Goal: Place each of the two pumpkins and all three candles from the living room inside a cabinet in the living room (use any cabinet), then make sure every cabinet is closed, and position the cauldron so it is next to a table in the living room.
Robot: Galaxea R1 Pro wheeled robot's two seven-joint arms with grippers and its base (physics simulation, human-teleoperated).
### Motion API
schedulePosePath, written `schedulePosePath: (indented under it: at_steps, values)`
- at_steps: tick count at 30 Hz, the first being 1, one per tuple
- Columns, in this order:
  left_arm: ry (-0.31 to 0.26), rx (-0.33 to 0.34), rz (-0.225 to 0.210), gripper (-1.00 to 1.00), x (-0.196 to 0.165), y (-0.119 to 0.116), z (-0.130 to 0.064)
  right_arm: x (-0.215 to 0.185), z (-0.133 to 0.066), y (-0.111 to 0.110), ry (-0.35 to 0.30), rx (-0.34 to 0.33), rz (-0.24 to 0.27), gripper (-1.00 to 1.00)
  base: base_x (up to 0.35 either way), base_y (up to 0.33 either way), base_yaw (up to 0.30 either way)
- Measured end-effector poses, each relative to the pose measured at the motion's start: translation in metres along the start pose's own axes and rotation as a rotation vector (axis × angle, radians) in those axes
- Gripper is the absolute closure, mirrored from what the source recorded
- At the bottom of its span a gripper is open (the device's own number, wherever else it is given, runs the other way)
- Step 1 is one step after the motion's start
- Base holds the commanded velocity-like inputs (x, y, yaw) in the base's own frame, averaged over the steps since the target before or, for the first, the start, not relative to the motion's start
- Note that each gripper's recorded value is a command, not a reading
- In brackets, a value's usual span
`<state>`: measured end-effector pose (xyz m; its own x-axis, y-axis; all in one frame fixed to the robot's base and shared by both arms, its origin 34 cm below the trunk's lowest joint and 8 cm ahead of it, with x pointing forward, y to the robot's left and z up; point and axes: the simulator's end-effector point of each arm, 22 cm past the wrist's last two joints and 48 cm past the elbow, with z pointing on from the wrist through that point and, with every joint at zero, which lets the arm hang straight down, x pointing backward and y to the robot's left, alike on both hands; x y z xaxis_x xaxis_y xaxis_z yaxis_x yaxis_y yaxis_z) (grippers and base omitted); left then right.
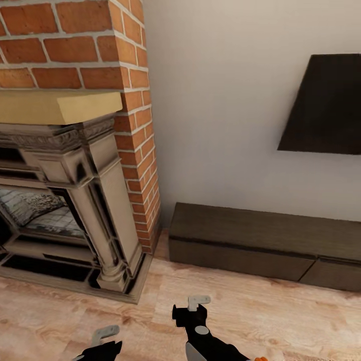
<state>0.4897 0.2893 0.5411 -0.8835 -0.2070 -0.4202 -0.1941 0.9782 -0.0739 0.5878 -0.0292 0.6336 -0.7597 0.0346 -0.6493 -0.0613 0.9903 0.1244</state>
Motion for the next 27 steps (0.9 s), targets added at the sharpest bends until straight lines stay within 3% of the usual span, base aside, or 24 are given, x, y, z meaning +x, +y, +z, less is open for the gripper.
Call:
schedulePosePath:
  at_steps: [11,19,27]
  values:
    - [0.000,0.000,0.000,-1.00,0.0000,0.0000,-0.0001,-0.0002,-0.0001,0.0000,-0.001,0.000,0.001,-1.00,0.208,0.163,-0.268]
    - [0.000,0.000,0.000,-1.00,0.0001,0.0001,-0.0001,-0.0004,-0.0001,0.0001,-0.002,0.000,0.002,-1.00,0.248,0.149,-0.034]
    - [-0.001,0.000,0.000,-1.00,-0.0001,0.0001,0.0000,-0.0009,0.0001,0.0001,-0.004,0.000,0.002,-1.00,0.082,0.009,-0.001]
